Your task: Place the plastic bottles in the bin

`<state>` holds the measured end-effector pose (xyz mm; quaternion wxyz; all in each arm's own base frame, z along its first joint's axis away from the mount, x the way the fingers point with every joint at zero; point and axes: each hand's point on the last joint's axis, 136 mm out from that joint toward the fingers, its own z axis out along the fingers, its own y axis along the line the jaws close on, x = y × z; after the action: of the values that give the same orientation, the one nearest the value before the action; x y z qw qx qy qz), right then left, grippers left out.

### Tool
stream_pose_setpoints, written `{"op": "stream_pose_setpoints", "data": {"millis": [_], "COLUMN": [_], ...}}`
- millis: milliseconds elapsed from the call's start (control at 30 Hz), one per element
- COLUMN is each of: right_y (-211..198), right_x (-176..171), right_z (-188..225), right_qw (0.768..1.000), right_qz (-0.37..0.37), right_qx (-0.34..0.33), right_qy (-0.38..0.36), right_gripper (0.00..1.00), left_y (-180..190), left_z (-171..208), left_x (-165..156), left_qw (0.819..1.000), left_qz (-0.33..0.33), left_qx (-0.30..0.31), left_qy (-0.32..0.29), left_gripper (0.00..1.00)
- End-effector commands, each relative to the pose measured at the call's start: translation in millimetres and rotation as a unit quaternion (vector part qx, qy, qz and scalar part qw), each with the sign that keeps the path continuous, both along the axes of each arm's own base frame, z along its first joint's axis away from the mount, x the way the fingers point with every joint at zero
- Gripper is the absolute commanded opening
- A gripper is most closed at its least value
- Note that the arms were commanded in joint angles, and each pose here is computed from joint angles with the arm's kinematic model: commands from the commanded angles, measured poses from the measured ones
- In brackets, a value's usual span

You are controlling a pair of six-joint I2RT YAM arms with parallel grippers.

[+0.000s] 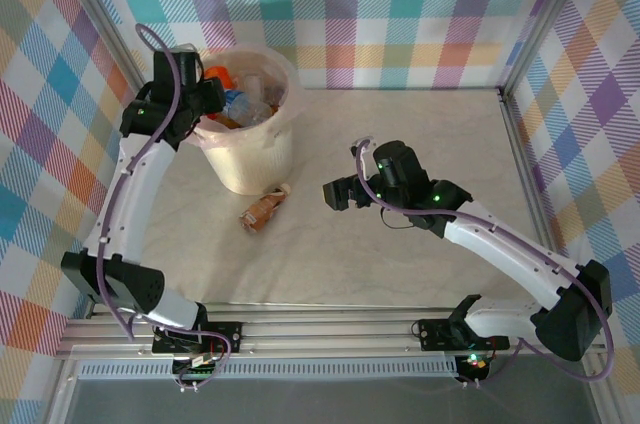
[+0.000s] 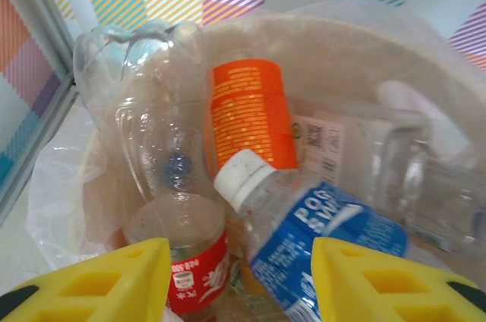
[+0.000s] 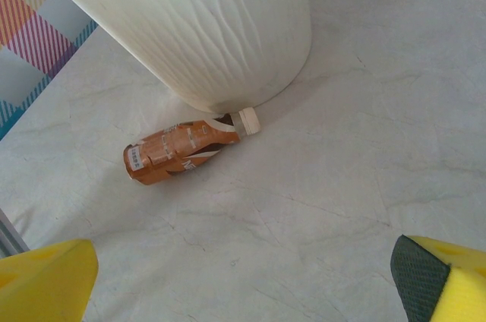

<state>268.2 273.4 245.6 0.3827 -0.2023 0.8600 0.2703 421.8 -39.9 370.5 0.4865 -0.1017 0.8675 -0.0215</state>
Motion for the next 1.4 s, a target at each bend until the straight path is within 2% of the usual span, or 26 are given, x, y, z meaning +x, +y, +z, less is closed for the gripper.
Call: {"op": "stream_pose_setpoints", "data": {"millis": [0, 133, 300, 567, 667, 900, 933, 1100, 1267, 1367], "right_y": [4, 2, -7, -53, -71, -103, -106, -112, -114, -113], "right_x": [3, 3, 7, 16, 15, 10, 10, 7, 7, 8], "right_z": [12, 8, 5, 0, -1, -2, 0, 1, 2, 2], "right_qw": [1.000, 1.000, 0.999, 0.988, 0.980, 0.967, 0.966, 0.963, 0.962, 0.962], "right_qz": [0.003, -0.003, -0.033, -0.152, -0.194, -0.255, -0.258, -0.267, -0.272, -0.272], "right_qx": [0.012, 0.007, 0.003, -0.038, -0.044, -0.028, -0.024, -0.019, -0.015, -0.014], "right_qy": [-0.007, -0.002, 0.001, -0.003, -0.002, 0.000, -0.003, -0.009, -0.014, -0.014], "right_gripper": [1.00, 1.00, 1.00, 1.00, 1.00, 1.00, 1.00, 1.00, 1.00, 1.00], "left_y": [-12, -18, -49, -100, -108, -99, -96, -86, -87, -88], "left_z": [19, 26, 7, -41, -78, -154, -164, -203, -236, -240], "left_x": [-15, -36, -76, -143, -155, -159, -157, -148, -139, -132], "left_qw": [0.999, 0.996, 0.989, 0.975, 0.973, 0.977, 0.978, 0.980, 0.980, 0.979], "left_qz": [-0.026, -0.043, -0.107, -0.211, -0.228, -0.204, -0.197, -0.169, -0.157, -0.149], "left_qx": [-0.037, -0.066, -0.093, -0.059, -0.022, 0.053, 0.062, 0.105, 0.117, 0.129], "left_qy": [-0.028, -0.045, -0.034, -0.027, -0.010, 0.017, 0.017, 0.028, 0.037, 0.048], "left_gripper": [0.55, 0.58, 0.65, 0.76, 0.82, 0.95, 0.99, 1.00, 1.00, 1.00]}}
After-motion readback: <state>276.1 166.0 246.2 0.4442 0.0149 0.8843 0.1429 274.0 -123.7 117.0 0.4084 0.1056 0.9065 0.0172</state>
